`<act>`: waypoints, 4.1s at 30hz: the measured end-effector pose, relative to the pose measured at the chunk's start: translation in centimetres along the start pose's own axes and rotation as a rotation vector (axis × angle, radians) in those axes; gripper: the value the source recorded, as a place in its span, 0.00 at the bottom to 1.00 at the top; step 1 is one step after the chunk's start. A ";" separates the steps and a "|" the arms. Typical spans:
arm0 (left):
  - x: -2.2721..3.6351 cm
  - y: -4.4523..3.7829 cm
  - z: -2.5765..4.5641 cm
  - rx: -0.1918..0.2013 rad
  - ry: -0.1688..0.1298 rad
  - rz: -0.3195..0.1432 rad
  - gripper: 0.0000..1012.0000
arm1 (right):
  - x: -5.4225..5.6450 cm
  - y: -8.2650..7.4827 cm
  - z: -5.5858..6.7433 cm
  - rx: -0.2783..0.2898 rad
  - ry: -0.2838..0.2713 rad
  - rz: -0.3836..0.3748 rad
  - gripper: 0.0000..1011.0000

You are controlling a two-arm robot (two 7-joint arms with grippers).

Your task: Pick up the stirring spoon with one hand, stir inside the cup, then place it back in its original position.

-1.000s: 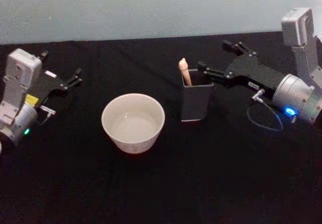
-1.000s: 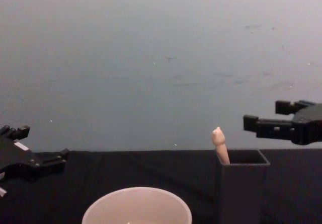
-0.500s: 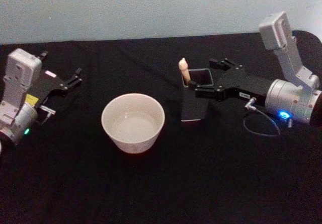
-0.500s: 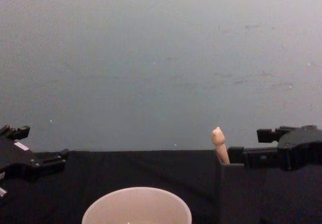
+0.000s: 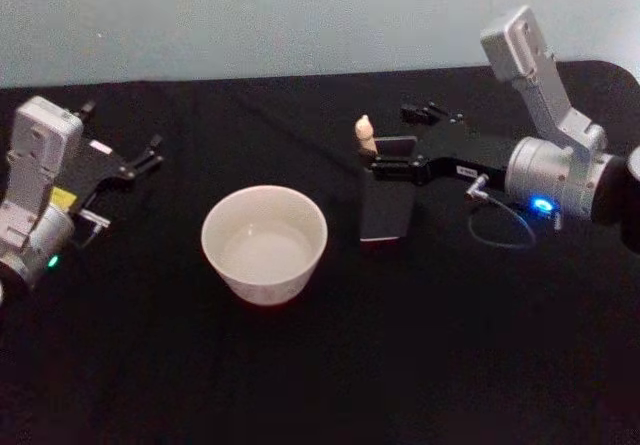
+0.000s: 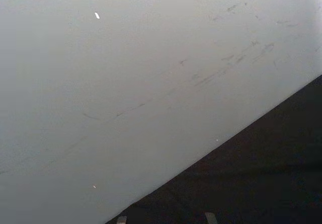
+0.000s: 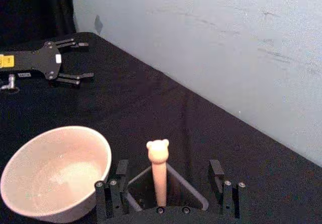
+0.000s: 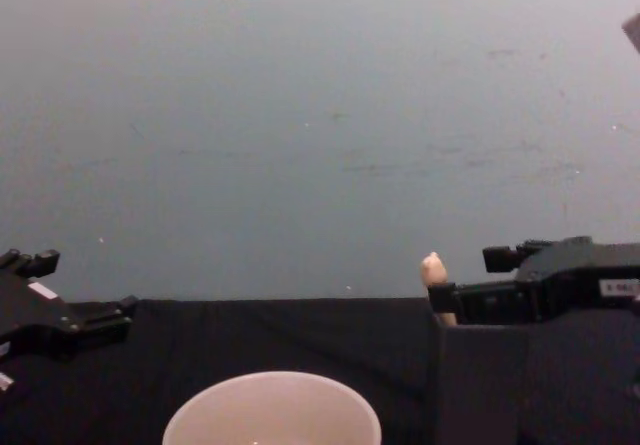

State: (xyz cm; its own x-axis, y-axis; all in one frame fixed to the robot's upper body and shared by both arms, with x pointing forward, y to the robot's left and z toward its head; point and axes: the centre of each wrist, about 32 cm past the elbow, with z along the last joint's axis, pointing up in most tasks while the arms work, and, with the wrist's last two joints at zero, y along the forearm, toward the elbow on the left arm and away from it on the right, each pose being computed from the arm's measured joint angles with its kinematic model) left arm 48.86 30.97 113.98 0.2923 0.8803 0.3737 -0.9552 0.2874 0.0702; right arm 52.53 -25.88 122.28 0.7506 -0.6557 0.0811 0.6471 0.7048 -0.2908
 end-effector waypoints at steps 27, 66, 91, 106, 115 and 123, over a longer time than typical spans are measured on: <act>0.00 0.00 0.00 0.000 0.000 0.000 0.99 | 0.5 2.2 0.0 -0.010 0.025 0.004 0.99; 0.00 0.00 0.00 0.000 0.000 0.000 0.99 | 0.4 2.2 -0.1 -0.007 0.032 0.005 0.41; 0.00 0.00 0.00 0.000 0.000 0.000 0.99 | 0.4 2.2 -0.1 -0.005 0.032 0.005 0.21; 0.00 0.00 0.00 0.000 0.000 0.000 0.99 | -0.4 0.5 1.1 0.134 0.018 -0.001 0.21; 0.00 0.00 0.00 0.000 0.000 0.000 0.99 | -0.5 -0.6 2.1 0.230 0.009 -0.031 0.21; 0.00 0.00 0.00 0.000 0.000 0.000 0.99 | -0.8 -1.3 2.7 0.319 -0.003 -0.055 0.21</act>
State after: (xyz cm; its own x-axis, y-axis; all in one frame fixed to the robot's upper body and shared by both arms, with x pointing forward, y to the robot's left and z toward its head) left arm 48.86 30.97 113.98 0.2923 0.8803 0.3737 -0.9552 0.2873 0.0704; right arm 51.46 -25.52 125.16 0.7136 -0.6946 0.0913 0.6954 0.7181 0.0277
